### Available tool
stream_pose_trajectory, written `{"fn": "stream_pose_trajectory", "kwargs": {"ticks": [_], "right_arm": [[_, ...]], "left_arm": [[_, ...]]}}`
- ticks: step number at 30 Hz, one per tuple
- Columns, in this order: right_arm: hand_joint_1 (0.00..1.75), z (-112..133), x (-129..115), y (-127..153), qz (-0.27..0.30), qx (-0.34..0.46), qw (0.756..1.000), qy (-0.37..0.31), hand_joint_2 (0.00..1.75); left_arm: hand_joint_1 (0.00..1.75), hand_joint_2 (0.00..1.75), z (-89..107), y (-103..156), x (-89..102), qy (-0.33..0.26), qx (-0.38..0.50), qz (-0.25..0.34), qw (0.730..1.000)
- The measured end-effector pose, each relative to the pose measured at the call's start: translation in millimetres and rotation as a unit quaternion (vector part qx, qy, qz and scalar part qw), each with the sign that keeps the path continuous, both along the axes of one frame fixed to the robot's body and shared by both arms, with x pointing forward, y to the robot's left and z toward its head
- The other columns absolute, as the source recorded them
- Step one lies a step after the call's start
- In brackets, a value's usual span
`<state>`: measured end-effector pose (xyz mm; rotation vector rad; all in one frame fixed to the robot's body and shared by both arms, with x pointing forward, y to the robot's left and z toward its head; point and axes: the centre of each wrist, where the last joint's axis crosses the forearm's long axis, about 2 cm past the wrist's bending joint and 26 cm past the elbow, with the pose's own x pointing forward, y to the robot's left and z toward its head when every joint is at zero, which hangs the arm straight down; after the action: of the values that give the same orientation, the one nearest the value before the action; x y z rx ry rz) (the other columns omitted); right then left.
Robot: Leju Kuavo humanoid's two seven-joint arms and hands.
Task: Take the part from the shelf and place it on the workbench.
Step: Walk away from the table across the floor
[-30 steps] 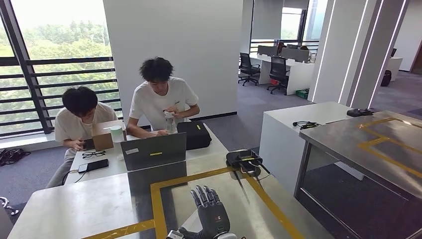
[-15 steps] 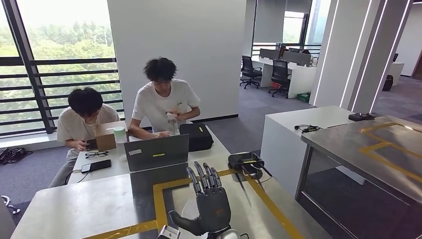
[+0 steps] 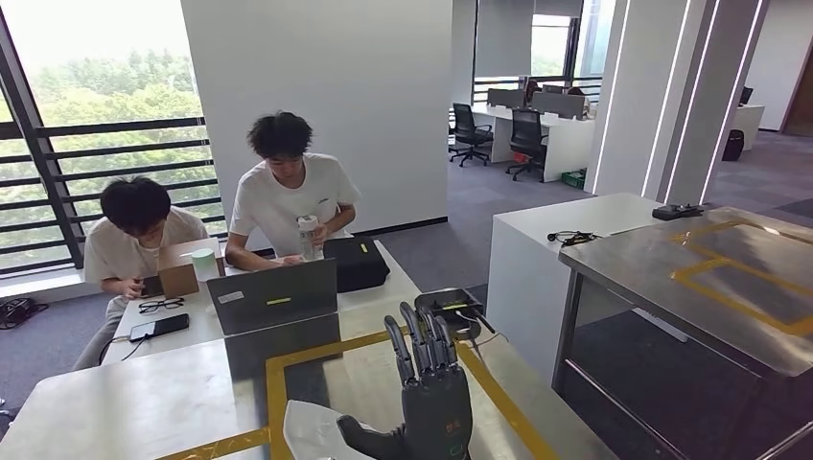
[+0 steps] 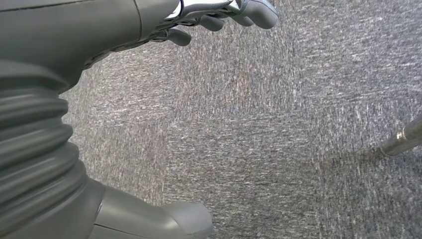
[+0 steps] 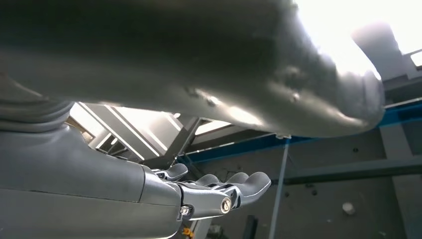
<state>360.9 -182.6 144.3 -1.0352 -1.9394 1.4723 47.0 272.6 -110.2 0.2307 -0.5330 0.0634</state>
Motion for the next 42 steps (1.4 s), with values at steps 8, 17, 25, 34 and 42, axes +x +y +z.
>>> {"fn": "stream_pose_trajectory", "kwargs": {"ticks": [8, 17, 25, 34, 42], "right_arm": [[0.0, 16.4, -12.2, -16.9, -0.009, 0.006, 0.999, -0.046, 0.0], [0.0, 29.9, -18.8, -37.3, -0.025, 0.018, 0.996, -0.08, 0.0], [0.0, 36.7, -22.1, -42.0, -0.027, 0.022, 0.994, -0.105, 0.0], [0.0, 38.5, -23.6, -43.8, -0.028, 0.023, 0.993, -0.111, 0.0], [0.0, 41.3, -24.3, -46.4, -0.036, 0.021, 0.992, -0.116, 0.0]], "left_arm": [[0.0, 1.75, 0.2, -0.9, 1.1, -0.001, 0.0, -0.002, 1.0], [0.0, 1.75, 0.3, -2.9, 1.2, -0.001, -0.002, -0.003, 1.0], [0.0, 1.75, 0.4, -3.6, 1.5, 0.001, -0.001, -0.003, 1.0], [0.0, 1.75, 0.6, -1.8, 4.0, -0.004, 0.004, -0.009, 1.0], [0.0, 1.75, 0.7, -2.5, 4.2, 0.002, 0.003, -0.01, 1.0]]}}
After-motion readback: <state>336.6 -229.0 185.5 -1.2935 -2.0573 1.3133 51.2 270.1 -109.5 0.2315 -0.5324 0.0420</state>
